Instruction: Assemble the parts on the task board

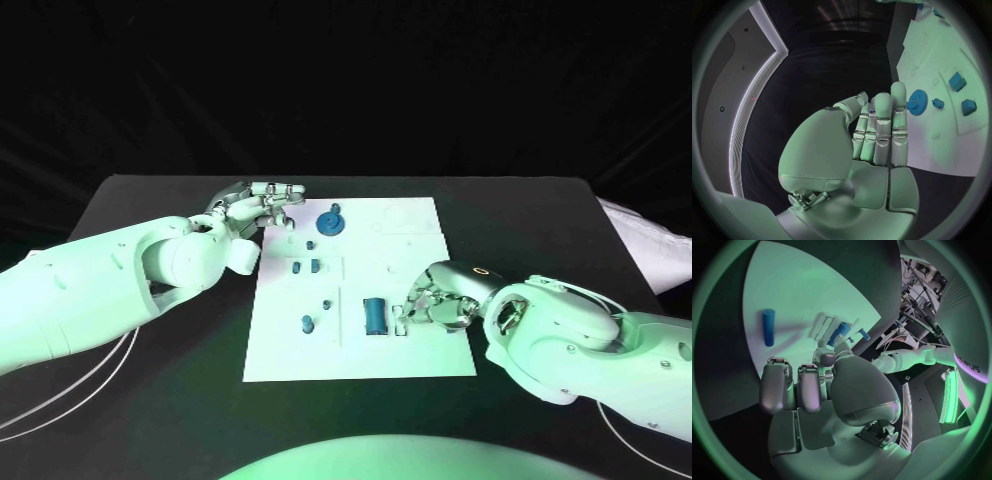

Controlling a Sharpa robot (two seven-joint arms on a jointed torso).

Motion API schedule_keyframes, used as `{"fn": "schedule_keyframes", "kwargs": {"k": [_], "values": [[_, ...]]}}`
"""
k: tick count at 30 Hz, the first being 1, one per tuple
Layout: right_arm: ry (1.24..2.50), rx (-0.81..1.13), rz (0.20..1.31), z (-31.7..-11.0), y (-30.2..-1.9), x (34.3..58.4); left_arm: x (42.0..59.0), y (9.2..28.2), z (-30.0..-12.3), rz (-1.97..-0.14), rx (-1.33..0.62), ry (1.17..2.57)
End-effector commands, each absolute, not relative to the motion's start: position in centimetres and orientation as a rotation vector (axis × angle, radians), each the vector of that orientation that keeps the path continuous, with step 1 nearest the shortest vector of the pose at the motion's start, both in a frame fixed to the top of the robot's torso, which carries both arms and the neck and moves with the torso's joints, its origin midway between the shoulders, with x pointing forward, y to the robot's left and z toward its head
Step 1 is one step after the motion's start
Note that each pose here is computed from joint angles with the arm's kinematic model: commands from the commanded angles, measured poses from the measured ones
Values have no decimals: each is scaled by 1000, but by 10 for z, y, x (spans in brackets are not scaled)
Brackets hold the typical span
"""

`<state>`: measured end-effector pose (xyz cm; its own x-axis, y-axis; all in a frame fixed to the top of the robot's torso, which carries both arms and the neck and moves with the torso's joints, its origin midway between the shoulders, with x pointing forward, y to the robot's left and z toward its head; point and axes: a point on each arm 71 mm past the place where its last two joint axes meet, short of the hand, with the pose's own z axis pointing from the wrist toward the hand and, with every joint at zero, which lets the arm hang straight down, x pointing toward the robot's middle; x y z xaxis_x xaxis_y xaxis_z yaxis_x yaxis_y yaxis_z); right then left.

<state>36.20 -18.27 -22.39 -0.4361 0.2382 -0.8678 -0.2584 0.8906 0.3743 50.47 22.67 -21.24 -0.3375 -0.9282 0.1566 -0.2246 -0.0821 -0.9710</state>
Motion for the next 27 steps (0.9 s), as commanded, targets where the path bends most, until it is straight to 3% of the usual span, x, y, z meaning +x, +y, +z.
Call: {"fn": "schedule_keyframes", "kwargs": {"k": [1,13,27], "values": [[1901,46,620,-214,-197,365,504,226,-212,-1489,-1256,1576],[1911,-18,364,-214,-248,371,502,224,-212,-1498,-1253,1576],[1993,-43,283,-235,-245,369,502,224,-214,-1498,-1256,1579]]}}
